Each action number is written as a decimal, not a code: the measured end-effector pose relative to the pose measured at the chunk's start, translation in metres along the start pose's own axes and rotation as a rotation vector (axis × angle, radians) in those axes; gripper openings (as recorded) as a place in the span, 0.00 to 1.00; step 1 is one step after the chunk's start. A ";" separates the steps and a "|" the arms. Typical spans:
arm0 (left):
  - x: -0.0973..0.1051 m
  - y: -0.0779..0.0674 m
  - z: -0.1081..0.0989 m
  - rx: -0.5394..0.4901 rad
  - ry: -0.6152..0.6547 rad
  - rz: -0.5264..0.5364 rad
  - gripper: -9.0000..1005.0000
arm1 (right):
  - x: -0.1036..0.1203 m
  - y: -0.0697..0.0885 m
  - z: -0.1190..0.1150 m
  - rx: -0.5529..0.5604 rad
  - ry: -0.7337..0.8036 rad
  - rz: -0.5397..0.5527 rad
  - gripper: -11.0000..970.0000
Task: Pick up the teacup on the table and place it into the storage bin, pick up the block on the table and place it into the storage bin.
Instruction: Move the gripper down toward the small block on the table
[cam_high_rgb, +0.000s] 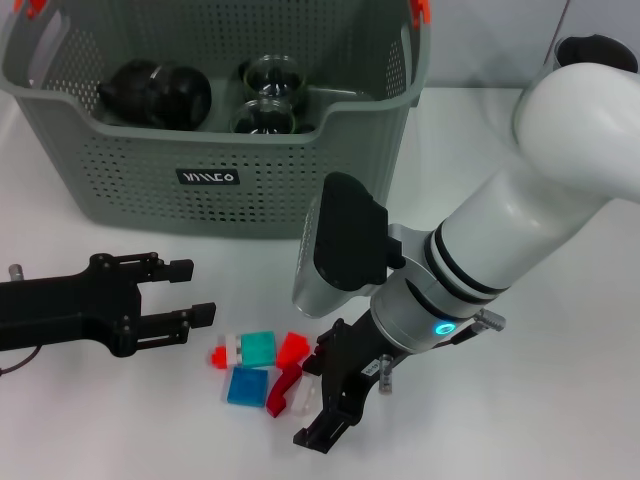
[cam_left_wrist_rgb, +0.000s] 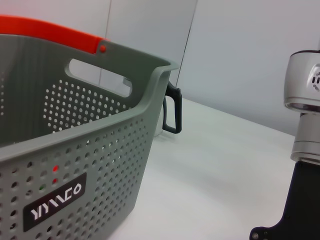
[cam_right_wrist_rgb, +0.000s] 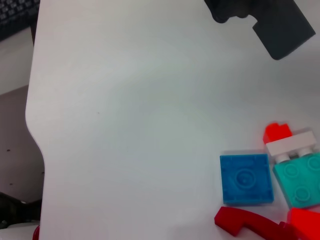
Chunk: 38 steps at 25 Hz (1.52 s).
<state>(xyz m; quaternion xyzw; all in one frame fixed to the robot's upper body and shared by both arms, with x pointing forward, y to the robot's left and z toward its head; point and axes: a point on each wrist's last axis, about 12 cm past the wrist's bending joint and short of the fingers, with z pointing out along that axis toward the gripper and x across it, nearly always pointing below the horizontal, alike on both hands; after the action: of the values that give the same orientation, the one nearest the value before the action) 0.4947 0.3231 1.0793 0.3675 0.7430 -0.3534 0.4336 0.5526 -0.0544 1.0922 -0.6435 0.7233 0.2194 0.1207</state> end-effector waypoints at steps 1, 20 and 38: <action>0.000 0.000 0.000 0.000 0.000 0.000 0.66 | 0.000 0.000 0.000 0.001 0.000 -0.001 0.97; -0.001 0.002 0.001 -0.005 -0.001 0.003 0.66 | -0.003 -0.001 0.003 0.035 -0.013 -0.015 0.81; -0.003 0.003 0.002 -0.005 -0.005 0.006 0.66 | -0.005 -0.001 0.007 0.051 -0.025 -0.013 0.69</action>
<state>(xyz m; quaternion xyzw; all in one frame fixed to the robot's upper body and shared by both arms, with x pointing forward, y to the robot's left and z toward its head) 0.4987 0.3223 1.0805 0.3677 0.7416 -0.3511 0.4376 0.5537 -0.0466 1.0887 -0.6422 0.7228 0.2082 0.1475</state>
